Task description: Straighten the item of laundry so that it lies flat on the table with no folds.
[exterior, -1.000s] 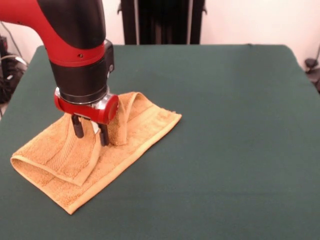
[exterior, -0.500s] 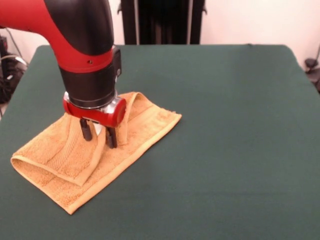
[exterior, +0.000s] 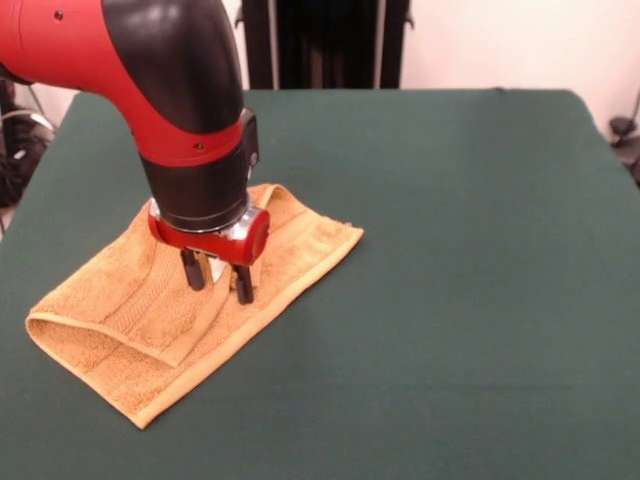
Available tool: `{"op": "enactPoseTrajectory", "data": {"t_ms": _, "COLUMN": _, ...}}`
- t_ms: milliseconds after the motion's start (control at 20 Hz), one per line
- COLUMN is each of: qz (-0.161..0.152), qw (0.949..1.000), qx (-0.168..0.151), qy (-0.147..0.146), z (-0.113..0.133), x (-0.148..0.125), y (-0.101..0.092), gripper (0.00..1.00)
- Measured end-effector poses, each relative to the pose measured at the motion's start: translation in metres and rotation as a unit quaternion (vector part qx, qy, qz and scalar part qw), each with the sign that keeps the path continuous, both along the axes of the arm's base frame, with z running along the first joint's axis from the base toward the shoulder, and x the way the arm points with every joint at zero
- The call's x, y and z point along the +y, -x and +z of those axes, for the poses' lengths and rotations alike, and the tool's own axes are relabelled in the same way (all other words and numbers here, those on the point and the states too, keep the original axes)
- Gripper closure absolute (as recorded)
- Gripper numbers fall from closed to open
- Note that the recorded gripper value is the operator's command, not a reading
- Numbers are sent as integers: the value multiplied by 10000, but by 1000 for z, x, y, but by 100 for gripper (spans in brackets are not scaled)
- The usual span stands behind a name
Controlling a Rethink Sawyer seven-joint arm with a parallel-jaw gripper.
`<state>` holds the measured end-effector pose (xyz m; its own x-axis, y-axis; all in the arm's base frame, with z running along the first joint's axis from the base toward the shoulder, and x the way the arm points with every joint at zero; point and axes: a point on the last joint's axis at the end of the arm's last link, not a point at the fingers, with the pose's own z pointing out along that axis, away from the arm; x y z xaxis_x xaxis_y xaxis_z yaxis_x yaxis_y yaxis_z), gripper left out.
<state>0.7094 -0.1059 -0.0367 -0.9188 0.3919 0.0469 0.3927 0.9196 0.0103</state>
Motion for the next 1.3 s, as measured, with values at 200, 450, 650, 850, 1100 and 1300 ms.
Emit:
{"op": "enactPoseTrajectory", "data": {"t_ms": 200, "qz": -2, "qw": 10000, "qx": -8, "qy": 2, "z": 1, "x": 0, "y": -1, "gripper": 0}}
{"op": "enactPoseTrajectory", "data": {"t_ms": 450, "qz": -2, "qw": 10000, "qx": -8, "qy": 2, "z": 1, "x": 0, "y": -1, "gripper": 0}}
{"op": "enactPoseTrajectory", "data": {"t_ms": 650, "qz": -2, "qw": 10000, "qx": -8, "qy": 2, "z": 1, "x": 0, "y": -1, "gripper": 0}}
{"op": "enactPoseTrajectory", "data": {"t_ms": 850, "qz": -2, "qw": 10000, "qx": -9, "qy": 3, "z": 1, "x": 0, "y": -1, "gripper": 100}}
{"op": "enactPoseTrajectory", "data": {"t_ms": 1100, "qz": -8, "qw": 10000, "qx": -11, "qy": 2, "z": 1, "x": -1, "y": -1, "gripper": 100}}
{"op": "enactPoseTrajectory", "data": {"t_ms": 1300, "qz": -8, "qw": 10000, "qx": -11, "qy": 2, "z": 1, "x": -1, "y": -1, "gripper": 100}}
